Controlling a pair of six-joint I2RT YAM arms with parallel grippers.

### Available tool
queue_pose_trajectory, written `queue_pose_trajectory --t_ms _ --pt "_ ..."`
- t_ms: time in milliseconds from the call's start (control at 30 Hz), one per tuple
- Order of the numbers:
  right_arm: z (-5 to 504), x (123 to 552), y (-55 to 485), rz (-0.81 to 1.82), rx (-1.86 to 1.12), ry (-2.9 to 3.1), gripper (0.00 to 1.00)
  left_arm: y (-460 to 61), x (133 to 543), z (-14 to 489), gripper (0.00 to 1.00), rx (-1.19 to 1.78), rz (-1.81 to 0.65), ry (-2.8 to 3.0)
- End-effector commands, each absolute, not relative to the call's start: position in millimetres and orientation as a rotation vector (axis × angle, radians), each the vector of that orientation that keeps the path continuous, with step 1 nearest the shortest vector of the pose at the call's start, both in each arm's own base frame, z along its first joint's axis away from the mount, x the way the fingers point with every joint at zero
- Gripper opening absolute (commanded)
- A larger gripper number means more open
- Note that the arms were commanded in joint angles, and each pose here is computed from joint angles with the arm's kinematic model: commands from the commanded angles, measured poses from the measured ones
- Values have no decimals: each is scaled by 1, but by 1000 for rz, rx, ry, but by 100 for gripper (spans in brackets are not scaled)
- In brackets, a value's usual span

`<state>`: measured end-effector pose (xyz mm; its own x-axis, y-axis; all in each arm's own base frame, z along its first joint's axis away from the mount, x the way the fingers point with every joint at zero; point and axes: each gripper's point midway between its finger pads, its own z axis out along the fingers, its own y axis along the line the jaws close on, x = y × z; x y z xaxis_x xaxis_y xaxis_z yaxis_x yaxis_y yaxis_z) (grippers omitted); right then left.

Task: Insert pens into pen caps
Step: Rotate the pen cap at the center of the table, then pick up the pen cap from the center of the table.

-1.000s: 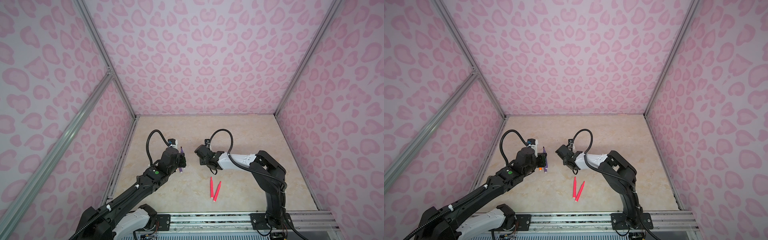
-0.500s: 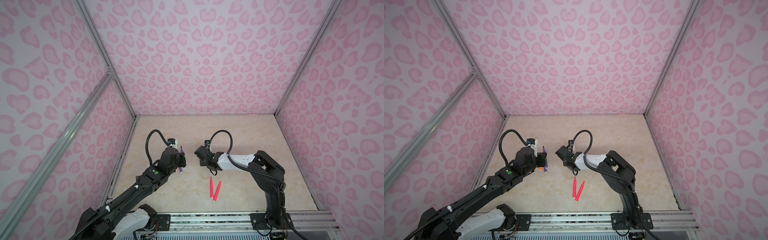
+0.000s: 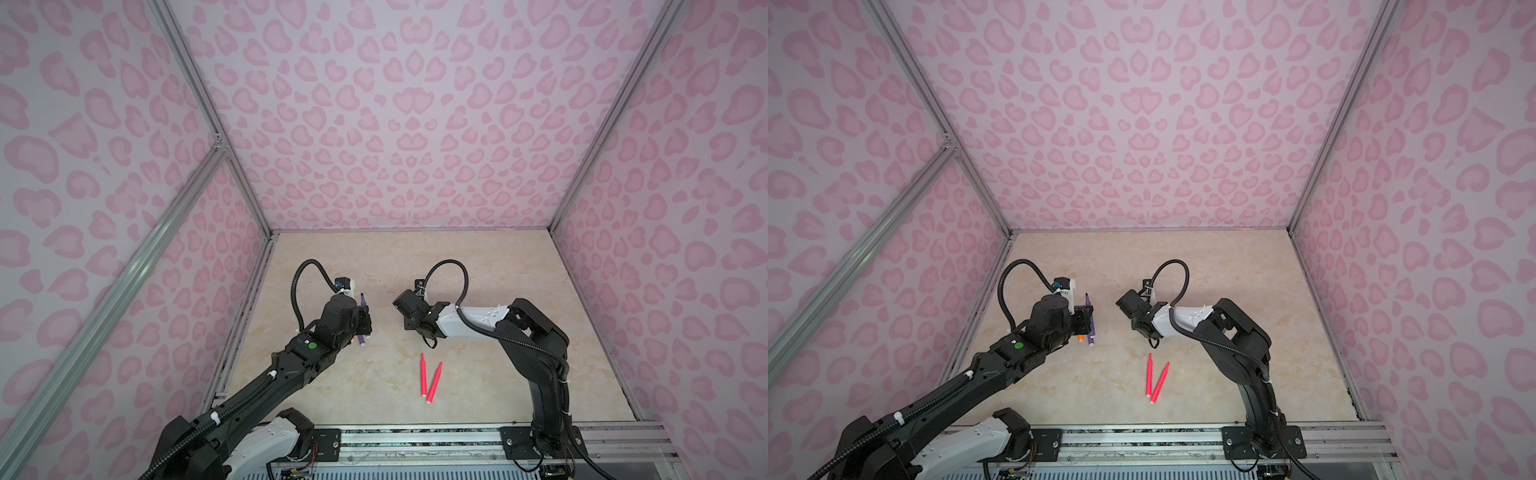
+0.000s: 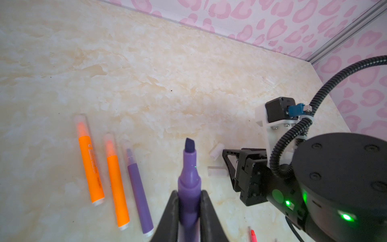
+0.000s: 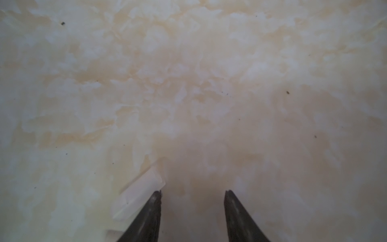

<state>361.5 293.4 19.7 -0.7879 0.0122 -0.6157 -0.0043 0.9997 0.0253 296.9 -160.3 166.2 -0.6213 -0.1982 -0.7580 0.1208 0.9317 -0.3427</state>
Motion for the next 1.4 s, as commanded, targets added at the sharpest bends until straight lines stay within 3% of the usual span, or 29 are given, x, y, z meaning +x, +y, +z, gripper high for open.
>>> queue_pose_trajectory --t_ms 0,367,700,933,1367 --pt "14 367 296 43 15 2477 51 -161 300 174 3 -64 -467 2170" --pt "21 379 300 40 19 2464 52 -158 298 180 3 -69 -468 2152" --pt "66 380 317 95 -2 2387 53 -158 297 181 3 -71 -470 2150" --pt "47 378 341 53 -59 2424 51 -155 296 185 3 -76 -469 2136" --pt "28 371 332 7 -40 2450 47 -156 296 183 3 -79 -469 2139"
